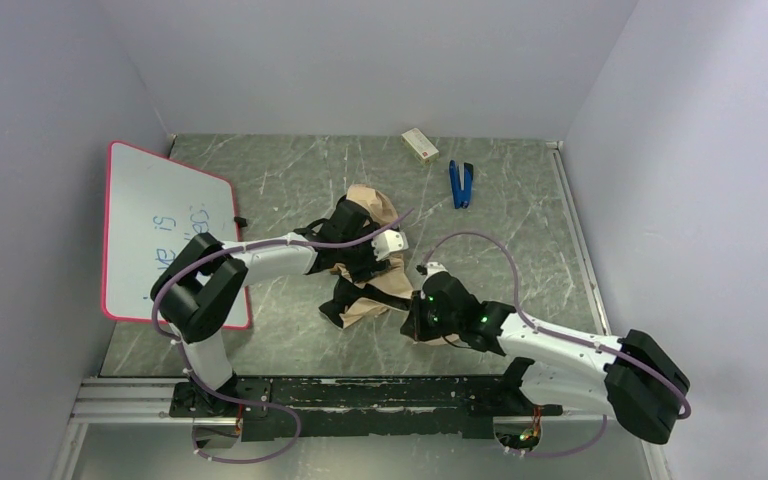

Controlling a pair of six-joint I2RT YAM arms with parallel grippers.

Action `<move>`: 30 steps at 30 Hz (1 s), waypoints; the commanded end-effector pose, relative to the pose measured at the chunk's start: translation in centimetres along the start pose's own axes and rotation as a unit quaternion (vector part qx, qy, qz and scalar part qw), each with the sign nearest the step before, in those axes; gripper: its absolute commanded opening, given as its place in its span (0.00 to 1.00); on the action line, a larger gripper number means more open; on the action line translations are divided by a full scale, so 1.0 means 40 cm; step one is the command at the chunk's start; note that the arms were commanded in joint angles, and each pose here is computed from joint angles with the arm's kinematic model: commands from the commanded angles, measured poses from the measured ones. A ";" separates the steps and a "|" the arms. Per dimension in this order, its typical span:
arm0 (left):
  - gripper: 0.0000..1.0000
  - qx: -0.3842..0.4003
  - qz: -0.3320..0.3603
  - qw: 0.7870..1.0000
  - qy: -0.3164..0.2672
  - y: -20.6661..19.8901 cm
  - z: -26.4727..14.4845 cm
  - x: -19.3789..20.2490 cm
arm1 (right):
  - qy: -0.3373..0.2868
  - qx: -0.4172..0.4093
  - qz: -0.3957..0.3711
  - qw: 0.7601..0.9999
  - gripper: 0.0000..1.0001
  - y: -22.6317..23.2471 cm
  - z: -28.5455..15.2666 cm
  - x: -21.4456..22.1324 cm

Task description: Put away the umbrella

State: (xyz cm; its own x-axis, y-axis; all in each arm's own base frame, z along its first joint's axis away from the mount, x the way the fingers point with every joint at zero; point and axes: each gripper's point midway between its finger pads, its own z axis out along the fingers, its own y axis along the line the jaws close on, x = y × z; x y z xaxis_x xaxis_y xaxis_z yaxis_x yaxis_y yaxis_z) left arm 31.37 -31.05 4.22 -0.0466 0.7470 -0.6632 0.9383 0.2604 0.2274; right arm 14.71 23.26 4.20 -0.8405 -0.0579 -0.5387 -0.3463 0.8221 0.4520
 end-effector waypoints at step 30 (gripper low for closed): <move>0.60 -0.110 -0.059 0.991 0.056 0.127 -0.006 0.052 | 0.130 -0.204 0.105 0.965 0.00 0.165 -0.200 0.145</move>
State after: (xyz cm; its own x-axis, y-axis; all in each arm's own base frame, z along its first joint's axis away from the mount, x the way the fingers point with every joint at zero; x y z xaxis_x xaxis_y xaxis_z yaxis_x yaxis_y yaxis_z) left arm 32.02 -30.58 4.25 -0.1511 0.7407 -0.6546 0.9103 0.3625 0.2000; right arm 6.41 24.74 9.96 -0.9497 -0.0501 -0.3092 -0.2872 0.5331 0.7958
